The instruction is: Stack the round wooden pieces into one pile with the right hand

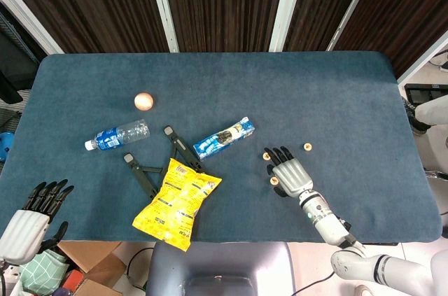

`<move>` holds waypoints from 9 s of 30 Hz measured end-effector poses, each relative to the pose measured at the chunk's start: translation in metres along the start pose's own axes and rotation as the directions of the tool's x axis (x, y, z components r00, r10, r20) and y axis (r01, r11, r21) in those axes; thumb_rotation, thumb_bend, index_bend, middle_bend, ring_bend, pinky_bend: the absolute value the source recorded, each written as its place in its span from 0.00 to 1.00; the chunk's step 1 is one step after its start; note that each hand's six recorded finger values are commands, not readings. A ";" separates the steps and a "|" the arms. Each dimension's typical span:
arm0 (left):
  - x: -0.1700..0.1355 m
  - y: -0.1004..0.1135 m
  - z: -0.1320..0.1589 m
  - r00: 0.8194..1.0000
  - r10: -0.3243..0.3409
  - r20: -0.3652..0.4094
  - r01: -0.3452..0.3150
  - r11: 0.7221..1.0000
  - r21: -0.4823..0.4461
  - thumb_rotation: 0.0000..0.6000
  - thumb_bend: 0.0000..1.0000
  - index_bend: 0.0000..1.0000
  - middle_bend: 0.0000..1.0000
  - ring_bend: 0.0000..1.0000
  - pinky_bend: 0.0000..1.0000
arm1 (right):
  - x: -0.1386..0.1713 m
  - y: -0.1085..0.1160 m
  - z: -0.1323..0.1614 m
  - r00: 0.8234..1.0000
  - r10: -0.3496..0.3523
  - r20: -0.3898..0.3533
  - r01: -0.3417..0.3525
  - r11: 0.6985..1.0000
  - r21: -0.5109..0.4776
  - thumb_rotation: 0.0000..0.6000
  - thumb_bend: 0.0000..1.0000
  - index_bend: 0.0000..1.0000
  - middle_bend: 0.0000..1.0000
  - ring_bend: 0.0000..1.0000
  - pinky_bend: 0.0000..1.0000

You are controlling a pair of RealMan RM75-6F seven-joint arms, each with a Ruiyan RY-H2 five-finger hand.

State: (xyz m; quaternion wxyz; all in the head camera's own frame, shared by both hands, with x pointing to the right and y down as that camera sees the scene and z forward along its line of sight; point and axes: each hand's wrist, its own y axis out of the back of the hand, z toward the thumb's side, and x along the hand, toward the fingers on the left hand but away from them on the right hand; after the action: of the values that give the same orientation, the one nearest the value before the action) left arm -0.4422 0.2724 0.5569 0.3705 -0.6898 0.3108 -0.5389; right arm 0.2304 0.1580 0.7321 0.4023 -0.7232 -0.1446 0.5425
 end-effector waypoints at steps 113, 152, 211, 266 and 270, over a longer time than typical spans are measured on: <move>0.000 0.001 -0.001 1.000 0.010 -0.011 -0.010 1.000 -0.002 1.00 0.48 0.00 0.00 0.00 0.03 | 0.002 0.005 -0.066 0.977 0.027 0.212 -0.033 0.999 0.027 1.00 0.50 0.42 0.02 0.00 0.00; -0.001 0.004 -0.004 1.000 0.016 -0.018 -0.016 1.000 0.001 1.00 0.47 0.00 0.00 0.00 0.03 | -0.076 0.020 -0.004 0.979 -0.008 0.205 0.015 0.999 -0.037 1.00 0.48 0.55 0.01 0.00 0.00; 0.000 0.001 -0.001 1.000 0.010 -0.010 -0.010 1.000 0.000 1.00 0.48 0.00 0.00 0.00 0.03 | 0.003 0.013 -0.069 0.980 -0.020 0.196 0.017 1.000 0.016 1.00 0.50 0.63 0.04 0.00 0.00; -0.002 0.002 0.001 1.000 0.012 0.000 -0.012 1.000 -0.008 1.00 0.48 0.00 0.00 0.00 0.03 | 0.067 -0.016 -0.054 0.998 -0.008 0.065 -0.002 0.988 0.153 1.00 0.50 0.52 0.04 0.00 0.00; -0.002 0.003 0.001 1.000 0.013 0.000 -0.013 1.000 -0.009 1.00 0.48 0.00 0.00 0.00 0.03 | 0.062 -0.021 -0.058 0.997 -0.001 0.082 -0.013 0.987 0.163 1.00 0.50 0.53 0.05 0.00 0.00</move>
State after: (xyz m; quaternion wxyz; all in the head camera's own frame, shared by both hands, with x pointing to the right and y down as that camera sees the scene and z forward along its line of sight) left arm -0.4418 0.2727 0.5536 0.3709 -0.6895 0.3177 -0.5349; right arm 0.3106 0.1871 0.7113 0.4523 -0.6653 -0.1139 0.5829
